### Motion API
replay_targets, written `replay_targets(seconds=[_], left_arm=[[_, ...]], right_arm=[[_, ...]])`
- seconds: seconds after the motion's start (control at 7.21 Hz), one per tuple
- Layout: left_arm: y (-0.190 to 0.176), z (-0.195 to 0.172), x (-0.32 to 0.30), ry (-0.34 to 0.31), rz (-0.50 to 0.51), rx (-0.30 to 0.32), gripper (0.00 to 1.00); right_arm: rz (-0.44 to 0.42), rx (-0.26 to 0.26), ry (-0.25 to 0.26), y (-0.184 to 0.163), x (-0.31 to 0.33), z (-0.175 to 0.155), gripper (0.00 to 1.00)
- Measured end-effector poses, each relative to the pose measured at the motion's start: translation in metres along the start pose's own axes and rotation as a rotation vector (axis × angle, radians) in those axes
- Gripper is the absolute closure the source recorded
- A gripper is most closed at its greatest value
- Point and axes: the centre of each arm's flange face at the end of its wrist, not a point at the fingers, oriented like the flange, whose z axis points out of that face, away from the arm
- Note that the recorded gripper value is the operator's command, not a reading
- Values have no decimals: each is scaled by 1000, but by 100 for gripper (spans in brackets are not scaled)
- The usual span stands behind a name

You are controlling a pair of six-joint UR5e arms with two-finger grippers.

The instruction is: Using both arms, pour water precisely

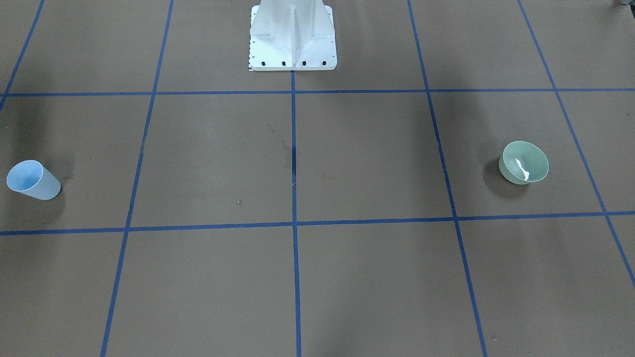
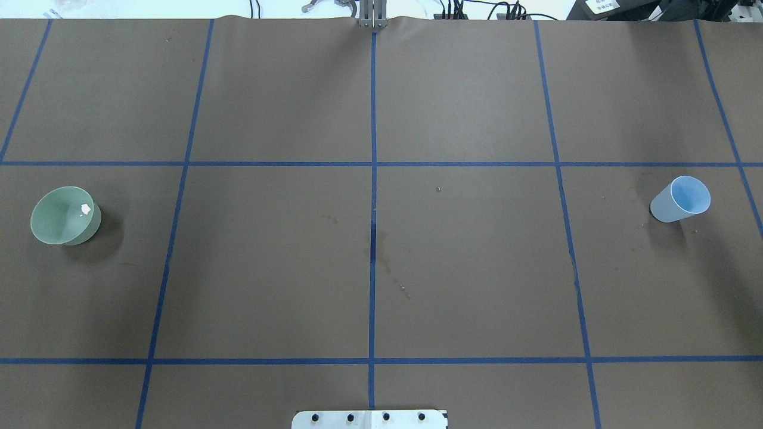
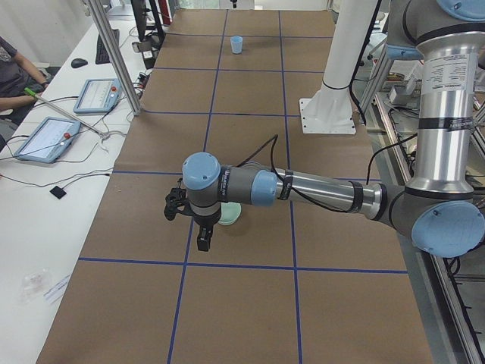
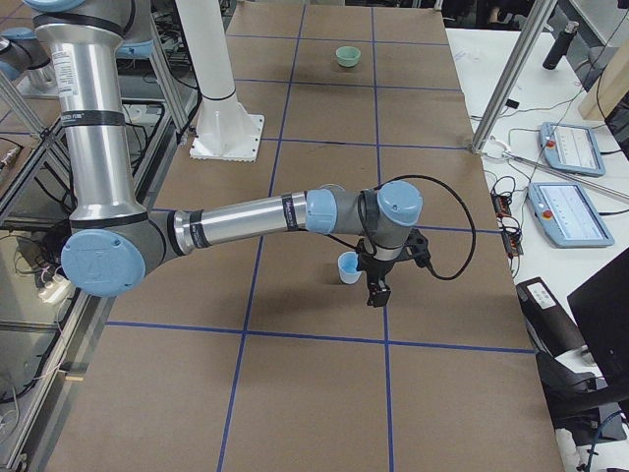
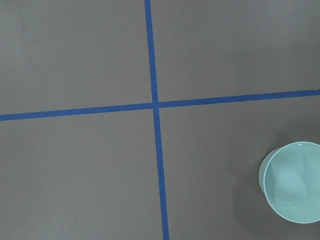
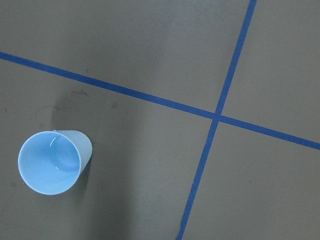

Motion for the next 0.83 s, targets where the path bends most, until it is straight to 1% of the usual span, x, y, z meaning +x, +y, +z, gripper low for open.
replay_targets(seconds=[0.83], left_arm=[[-2, -7, 8, -1, 18, 16, 0]], right_arm=[[12, -11, -6, 1, 5, 6, 1]])
